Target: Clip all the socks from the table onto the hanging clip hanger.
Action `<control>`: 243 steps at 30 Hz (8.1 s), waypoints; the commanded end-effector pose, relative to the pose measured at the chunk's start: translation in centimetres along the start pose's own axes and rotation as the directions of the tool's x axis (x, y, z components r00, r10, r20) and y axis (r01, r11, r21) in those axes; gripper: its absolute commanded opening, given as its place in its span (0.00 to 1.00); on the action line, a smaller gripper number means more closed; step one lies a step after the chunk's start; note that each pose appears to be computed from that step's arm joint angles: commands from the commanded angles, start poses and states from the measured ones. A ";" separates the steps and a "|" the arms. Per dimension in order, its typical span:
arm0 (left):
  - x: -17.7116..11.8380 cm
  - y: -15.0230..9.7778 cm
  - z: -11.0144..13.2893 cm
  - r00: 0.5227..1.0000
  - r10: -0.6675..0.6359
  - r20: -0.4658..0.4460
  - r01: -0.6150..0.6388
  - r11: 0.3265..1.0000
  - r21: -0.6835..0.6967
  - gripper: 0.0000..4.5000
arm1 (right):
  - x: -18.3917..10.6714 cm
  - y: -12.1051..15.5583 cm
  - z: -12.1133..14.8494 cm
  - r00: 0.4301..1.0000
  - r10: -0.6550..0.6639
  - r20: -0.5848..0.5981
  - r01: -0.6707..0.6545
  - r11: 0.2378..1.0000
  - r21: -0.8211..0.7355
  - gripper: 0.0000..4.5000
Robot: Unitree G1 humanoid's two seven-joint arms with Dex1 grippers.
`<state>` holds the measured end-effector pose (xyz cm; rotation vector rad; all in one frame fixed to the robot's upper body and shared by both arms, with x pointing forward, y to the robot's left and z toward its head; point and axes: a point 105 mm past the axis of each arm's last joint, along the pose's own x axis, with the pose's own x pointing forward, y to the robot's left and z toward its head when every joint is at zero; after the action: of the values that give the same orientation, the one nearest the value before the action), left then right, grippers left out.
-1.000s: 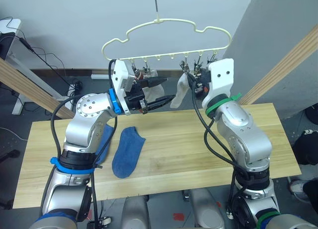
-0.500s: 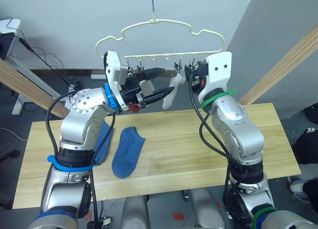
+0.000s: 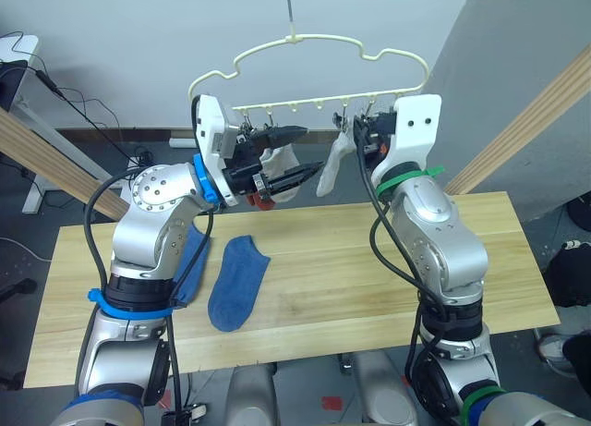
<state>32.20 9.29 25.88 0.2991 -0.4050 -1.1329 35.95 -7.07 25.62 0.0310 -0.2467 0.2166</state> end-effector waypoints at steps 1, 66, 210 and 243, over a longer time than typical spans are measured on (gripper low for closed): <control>0.1 -0.1 0.8 1.000 -0.011 0.019 0.011 0.999 0.033 0.66 | -0.4 0.0 2.2 0.997 -0.020 0.070 0.019 1.000 0.024 0.47; -0.2 -1.3 -1.2 0.999 -0.028 -0.029 0.028 1.000 -0.001 0.66 | -1.4 2.4 3.9 0.995 0.035 0.095 -0.054 0.977 0.204 0.03; 7.2 -1.1 -5.1 0.974 0.217 0.069 -0.209 0.972 -0.106 0.00 | -1.6 3.3 3.5 0.990 0.129 0.061 -0.137 0.979 0.148 0.63; 0.4 -3.1 -2.6 0.993 -0.113 -0.027 0.110 0.990 -0.092 0.79 | -5.1 -1.1 2.2 0.996 0.074 0.046 -0.070 0.994 -0.087 0.62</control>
<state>31.86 7.89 20.55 0.2534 -0.2460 -1.2281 31.39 -9.52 25.27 -0.0593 -0.2420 0.2812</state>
